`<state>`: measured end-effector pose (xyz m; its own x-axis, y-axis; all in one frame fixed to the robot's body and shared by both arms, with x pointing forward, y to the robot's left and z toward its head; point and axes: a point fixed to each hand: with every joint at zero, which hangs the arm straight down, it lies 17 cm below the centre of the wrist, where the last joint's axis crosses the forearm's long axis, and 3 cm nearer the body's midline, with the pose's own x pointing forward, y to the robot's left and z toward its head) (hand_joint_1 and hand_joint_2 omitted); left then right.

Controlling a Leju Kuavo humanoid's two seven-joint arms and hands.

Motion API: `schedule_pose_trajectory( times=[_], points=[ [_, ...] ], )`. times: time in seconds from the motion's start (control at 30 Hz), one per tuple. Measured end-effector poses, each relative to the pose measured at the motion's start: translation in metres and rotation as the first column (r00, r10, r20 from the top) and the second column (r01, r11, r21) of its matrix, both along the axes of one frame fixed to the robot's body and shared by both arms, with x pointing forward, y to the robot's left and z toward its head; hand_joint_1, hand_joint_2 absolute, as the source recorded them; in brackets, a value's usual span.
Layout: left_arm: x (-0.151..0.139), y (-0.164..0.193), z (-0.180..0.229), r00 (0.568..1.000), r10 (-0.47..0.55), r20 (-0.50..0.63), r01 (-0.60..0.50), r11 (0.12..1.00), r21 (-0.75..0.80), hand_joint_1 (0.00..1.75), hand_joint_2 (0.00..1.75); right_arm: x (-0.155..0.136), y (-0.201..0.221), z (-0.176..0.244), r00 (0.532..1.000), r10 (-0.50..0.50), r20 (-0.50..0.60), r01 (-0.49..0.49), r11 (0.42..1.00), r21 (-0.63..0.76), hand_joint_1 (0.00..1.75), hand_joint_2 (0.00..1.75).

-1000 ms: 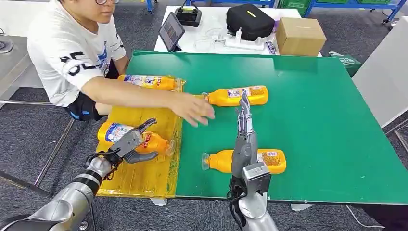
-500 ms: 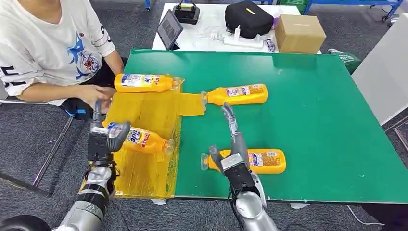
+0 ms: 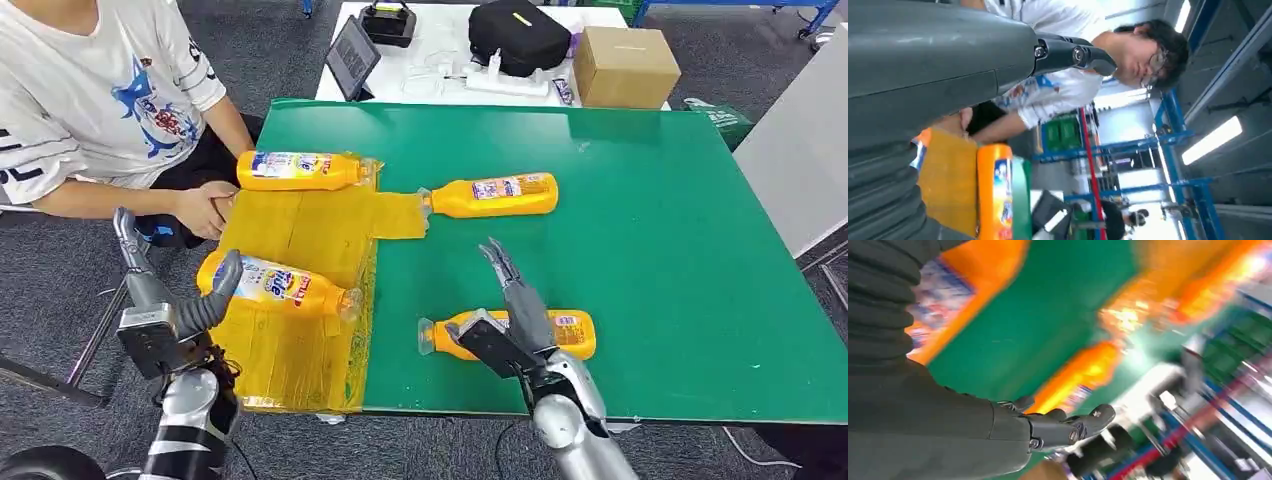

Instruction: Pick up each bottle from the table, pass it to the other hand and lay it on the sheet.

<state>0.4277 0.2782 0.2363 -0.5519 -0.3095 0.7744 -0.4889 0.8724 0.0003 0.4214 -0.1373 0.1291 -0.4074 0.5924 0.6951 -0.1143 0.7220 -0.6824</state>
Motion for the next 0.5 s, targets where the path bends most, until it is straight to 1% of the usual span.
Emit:
schedule_pose_trajectory(
  times=[0.1, 0.17, 0.3, 0.43, 0.5],
  points=[
    [-0.006, -0.011, -0.016, 0.998, -0.046, -0.037, 0.045, 0.999, -0.021, 0.0, 1.75, -0.003, -0.026, -0.032, 0.995, 0.007, -0.1, -0.018, 0.994, -0.109, 0.0, 1.75],
    [-0.009, -0.014, -0.022, 0.997, -0.054, -0.049, 0.053, 0.998, -0.028, 0.0, 1.75, -0.003, -0.041, -0.04, 0.993, -0.002, -0.114, -0.015, 0.989, -0.146, 0.0, 1.75],
    [-0.01, -0.017, -0.024, 0.997, -0.06, -0.055, 0.058, 0.998, -0.036, 0.0, 1.75, -0.002, -0.052, -0.045, 0.992, -0.007, -0.125, -0.016, 0.984, -0.178, 0.0, 1.75],
    [-0.008, -0.025, -0.027, 0.994, -0.089, -0.068, 0.087, 0.995, -0.039, 0.0, 1.75, -0.001, -0.062, -0.059, 0.98, 0.01, -0.197, -0.055, 0.973, -0.226, 0.0, 1.75],
    [-0.005, -0.03, -0.031, 0.991, -0.105, -0.081, 0.102, 0.994, -0.049, 0.0, 1.75, 0.004, -0.068, -0.067, 0.968, 0.035, -0.25, -0.097, 0.966, -0.238, 0.0, 1.75]
  ],
)
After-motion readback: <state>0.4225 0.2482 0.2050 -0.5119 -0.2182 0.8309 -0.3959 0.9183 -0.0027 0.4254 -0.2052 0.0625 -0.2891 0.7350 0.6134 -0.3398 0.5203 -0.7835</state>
